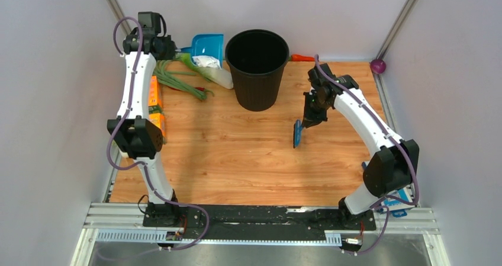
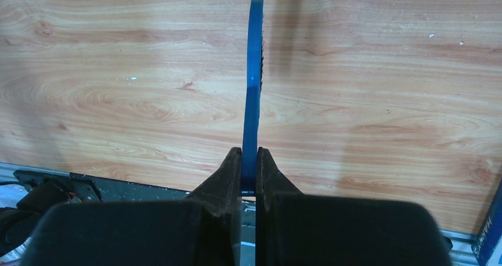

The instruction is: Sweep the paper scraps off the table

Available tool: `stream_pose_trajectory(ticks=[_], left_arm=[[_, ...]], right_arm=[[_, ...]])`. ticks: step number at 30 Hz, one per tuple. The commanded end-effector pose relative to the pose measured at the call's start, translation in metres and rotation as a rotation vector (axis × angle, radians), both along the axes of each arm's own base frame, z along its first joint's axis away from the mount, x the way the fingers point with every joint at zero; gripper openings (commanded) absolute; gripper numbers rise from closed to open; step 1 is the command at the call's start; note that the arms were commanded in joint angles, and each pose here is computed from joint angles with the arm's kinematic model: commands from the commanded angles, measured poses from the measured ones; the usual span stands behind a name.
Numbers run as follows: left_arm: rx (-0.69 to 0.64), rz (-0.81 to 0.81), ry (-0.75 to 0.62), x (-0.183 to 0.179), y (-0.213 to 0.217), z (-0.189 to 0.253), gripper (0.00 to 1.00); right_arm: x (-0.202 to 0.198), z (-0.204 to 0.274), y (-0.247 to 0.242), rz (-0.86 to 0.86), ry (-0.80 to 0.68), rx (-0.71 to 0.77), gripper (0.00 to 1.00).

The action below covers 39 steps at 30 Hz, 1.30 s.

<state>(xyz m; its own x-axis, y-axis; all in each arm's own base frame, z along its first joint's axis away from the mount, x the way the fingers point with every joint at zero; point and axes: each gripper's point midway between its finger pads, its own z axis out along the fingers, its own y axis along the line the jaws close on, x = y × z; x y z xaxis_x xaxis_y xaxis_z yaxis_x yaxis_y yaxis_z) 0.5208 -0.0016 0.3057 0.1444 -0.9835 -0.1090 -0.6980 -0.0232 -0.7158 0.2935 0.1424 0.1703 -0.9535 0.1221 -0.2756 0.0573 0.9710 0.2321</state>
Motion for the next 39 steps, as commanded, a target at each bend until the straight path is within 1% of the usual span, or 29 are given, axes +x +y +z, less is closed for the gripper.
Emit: stream_pose_trajectory(ticks=[1, 4, 8, 9, 12, 17, 25, 33, 34, 35, 36, 37, 38, 39], left_arm=[[-0.056, 0.018, -0.127, 0.019, -0.007, 0.033, 0.00], [-0.076, 0.009, -0.179, 0.029, -0.013, 0.042, 0.00], [-0.041, 0.041, -0.259, 0.037, -0.005, 0.062, 0.00], [-0.041, 0.013, -0.272, 0.038, -0.021, 0.065, 0.00], [-0.048, -0.003, -0.313, 0.047, -0.028, 0.071, 0.00], [0.003, -0.031, -0.324, 0.051, -0.040, 0.074, 0.00], [0.031, -0.070, -0.358, 0.066, -0.065, 0.069, 0.00], [0.147, -0.164, -0.463, 0.083, -0.099, 0.077, 0.00], [0.149, -0.188, -0.524, 0.088, -0.108, 0.087, 0.00], [0.165, -0.213, -0.529, 0.091, -0.114, 0.082, 0.00], [0.167, -0.237, -0.574, 0.096, -0.125, 0.088, 0.00], [0.205, -0.271, -0.592, 0.098, -0.131, 0.089, 0.00], [0.209, -0.308, -0.616, 0.102, -0.145, 0.087, 0.00], [0.247, -0.348, -0.626, 0.101, -0.155, 0.087, 0.00]], right_arm=[[0.007, 0.000, 0.006, 0.007, -0.019, 0.031, 0.00], [0.009, -0.001, 0.007, 0.006, -0.020, 0.032, 0.00], [0.012, -0.002, 0.008, 0.003, -0.018, 0.034, 0.00], [0.012, -0.003, 0.007, 0.001, -0.015, 0.031, 0.00], [0.014, -0.004, 0.008, 0.002, -0.013, 0.034, 0.00], [0.016, -0.005, 0.009, 0.002, -0.015, 0.033, 0.00], [0.016, -0.007, 0.010, -0.004, -0.015, 0.036, 0.00], [0.014, -0.010, 0.008, -0.013, -0.009, 0.035, 0.00], [0.014, -0.009, 0.008, -0.014, -0.010, 0.037, 0.00], [0.014, -0.008, 0.008, -0.016, -0.016, 0.037, 0.00], [0.014, -0.009, 0.007, -0.018, -0.013, 0.037, 0.00], [0.014, -0.008, 0.007, -0.020, -0.018, 0.037, 0.00], [0.013, -0.008, 0.007, -0.019, -0.016, 0.037, 0.00], [0.014, -0.007, 0.007, -0.020, -0.019, 0.038, 0.00]])
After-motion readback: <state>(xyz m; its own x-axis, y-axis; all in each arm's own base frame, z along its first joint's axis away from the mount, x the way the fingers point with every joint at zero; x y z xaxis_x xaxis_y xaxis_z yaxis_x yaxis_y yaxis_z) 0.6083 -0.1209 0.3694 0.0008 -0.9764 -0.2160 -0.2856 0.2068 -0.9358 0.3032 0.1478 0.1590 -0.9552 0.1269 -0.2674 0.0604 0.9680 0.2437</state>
